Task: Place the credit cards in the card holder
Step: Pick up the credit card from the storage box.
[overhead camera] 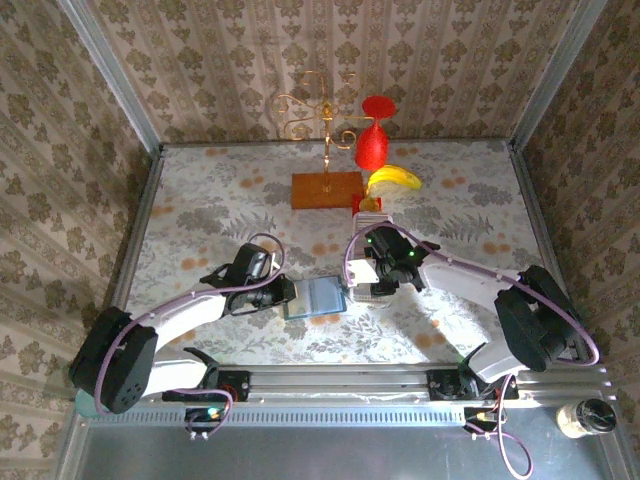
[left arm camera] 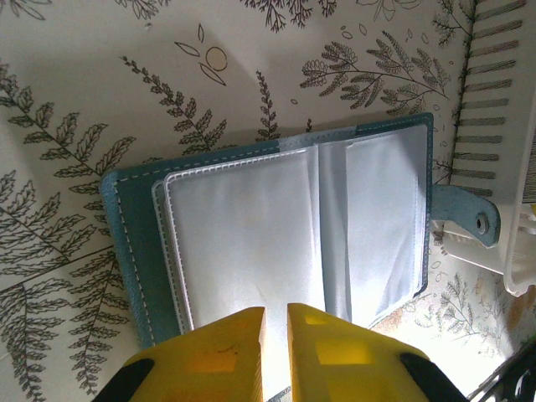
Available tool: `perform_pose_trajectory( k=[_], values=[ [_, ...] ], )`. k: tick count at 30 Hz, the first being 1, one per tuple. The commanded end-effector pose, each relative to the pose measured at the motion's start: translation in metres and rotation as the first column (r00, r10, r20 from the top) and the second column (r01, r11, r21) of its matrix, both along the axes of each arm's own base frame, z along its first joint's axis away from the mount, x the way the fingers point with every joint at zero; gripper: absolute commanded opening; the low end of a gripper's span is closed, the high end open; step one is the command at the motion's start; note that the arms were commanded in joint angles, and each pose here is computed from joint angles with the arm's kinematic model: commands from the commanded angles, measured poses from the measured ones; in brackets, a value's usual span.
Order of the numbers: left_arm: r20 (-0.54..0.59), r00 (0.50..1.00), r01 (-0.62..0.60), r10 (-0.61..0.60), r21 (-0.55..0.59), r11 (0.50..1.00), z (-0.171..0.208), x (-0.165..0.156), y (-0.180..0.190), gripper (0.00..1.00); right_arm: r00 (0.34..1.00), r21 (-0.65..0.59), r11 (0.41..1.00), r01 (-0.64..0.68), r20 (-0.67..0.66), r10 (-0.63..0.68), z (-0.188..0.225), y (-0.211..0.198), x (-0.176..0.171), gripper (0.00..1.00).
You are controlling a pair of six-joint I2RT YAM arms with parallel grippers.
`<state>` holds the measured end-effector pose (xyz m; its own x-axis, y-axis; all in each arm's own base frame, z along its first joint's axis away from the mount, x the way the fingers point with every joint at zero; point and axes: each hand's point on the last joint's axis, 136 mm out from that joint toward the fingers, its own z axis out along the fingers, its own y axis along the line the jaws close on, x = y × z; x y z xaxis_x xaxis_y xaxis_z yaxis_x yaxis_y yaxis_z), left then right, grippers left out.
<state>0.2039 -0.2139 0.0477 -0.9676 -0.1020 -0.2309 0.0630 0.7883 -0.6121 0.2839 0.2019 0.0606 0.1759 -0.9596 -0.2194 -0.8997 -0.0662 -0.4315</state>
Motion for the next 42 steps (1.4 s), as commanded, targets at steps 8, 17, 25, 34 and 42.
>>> perform_pose_trajectory(
  k=[8,17,25,34,42],
  values=[
    [-0.023,0.999,0.031,-0.031,0.004,1.0,-0.012,-0.009,-0.004,0.12,0.999,-0.004,1.0,-0.022,0.031,0.022,0.007,-0.002,-0.006,0.47],
    [-0.028,0.999,0.027,-0.027,0.017,0.999,-0.016,-0.011,-0.003,0.11,0.999,0.01,1.0,-0.019,0.042,0.019,0.014,-0.002,-0.01,0.35],
    [-0.03,0.999,0.035,-0.034,0.021,0.999,-0.017,-0.013,-0.005,0.1,0.998,0.012,1.0,-0.006,0.058,0.005,0.015,-0.003,-0.007,0.32],
    [-0.032,0.999,0.037,-0.037,0.025,0.999,-0.017,-0.014,-0.005,0.08,0.996,0.022,1.0,0.01,0.083,-0.012,0.018,-0.001,-0.001,0.47],
    [-0.027,0.999,0.037,-0.037,0.024,0.999,-0.016,-0.015,-0.005,0.07,0.997,-0.003,1.0,0.008,0.072,-0.008,0.005,0.006,0.004,0.58]
  ],
)
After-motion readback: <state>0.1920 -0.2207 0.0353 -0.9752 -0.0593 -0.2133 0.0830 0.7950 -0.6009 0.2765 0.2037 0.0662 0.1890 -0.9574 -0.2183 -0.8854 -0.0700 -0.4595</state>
